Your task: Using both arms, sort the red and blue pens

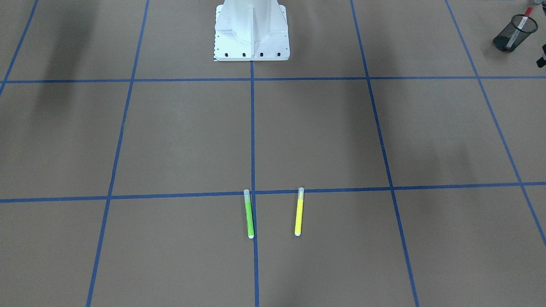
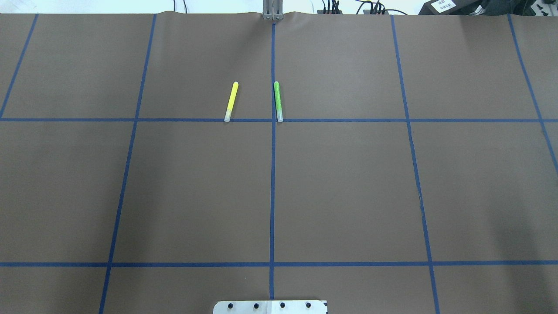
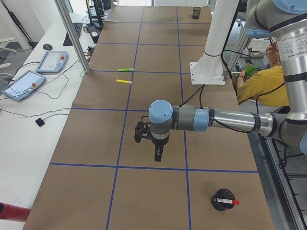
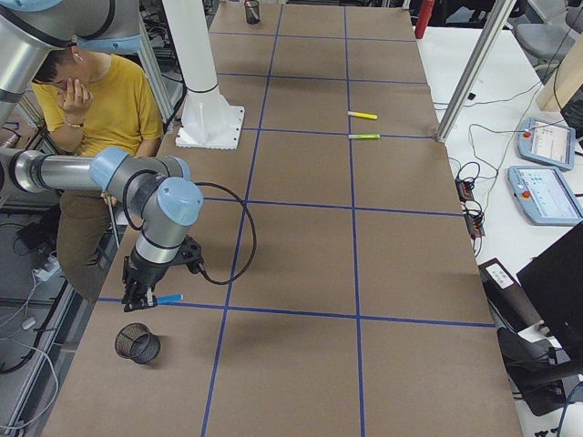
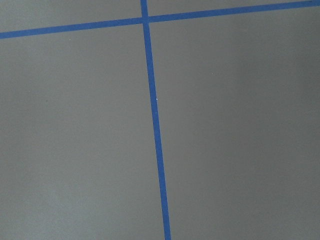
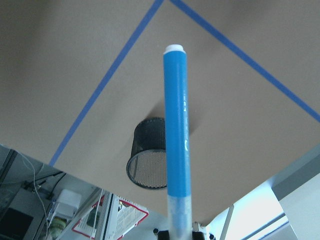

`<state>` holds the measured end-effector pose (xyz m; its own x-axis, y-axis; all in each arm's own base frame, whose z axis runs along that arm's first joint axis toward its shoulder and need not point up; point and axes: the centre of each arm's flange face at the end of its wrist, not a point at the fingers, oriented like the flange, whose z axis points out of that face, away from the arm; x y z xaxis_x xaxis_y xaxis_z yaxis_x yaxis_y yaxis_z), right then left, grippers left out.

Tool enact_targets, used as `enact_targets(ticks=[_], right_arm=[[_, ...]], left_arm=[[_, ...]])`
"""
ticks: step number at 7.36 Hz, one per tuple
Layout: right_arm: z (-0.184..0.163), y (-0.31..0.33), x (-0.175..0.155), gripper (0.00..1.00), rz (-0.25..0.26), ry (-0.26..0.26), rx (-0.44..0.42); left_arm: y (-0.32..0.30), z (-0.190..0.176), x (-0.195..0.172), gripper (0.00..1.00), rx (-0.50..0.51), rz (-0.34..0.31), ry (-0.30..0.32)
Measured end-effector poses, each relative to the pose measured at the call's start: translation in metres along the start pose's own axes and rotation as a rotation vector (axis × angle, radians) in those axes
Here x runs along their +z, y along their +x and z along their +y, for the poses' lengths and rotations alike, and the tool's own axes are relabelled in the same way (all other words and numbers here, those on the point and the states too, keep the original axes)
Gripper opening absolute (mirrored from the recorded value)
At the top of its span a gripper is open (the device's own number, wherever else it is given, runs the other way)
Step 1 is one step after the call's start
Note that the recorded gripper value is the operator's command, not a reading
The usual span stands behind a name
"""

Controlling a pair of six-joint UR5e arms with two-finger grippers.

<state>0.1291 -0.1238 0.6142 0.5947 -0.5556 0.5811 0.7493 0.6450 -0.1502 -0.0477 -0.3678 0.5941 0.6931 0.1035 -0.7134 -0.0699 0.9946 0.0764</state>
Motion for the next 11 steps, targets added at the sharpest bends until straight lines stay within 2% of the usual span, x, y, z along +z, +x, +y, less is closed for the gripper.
enact_targets(ticks=[2, 4, 7, 11], right_arm=[[0.027, -0.013, 0.031, 0.00, -0.074, -0.071, 0.030], [0.038, -0.014, 0.065, 0.00, -0.134, -0.097, 0.050], [0.035, 0.005, 0.112, 0.00, -0.146, -0.076, 0.060], [0.031, 0.015, 0.148, 0.00, -0.185, -0.035, 0.069]], left_arm=[[0.000, 0.001, 0.000, 1.00, 0.005, 0.000, 0.005], [0.001, 0.001, -0.001, 1.00, 0.012, 0.000, 0.012], [0.001, 0.001, -0.002, 1.00, 0.020, -0.001, 0.023], [0.003, 0.000, -0.004, 1.00, 0.026, -0.002, 0.029]])
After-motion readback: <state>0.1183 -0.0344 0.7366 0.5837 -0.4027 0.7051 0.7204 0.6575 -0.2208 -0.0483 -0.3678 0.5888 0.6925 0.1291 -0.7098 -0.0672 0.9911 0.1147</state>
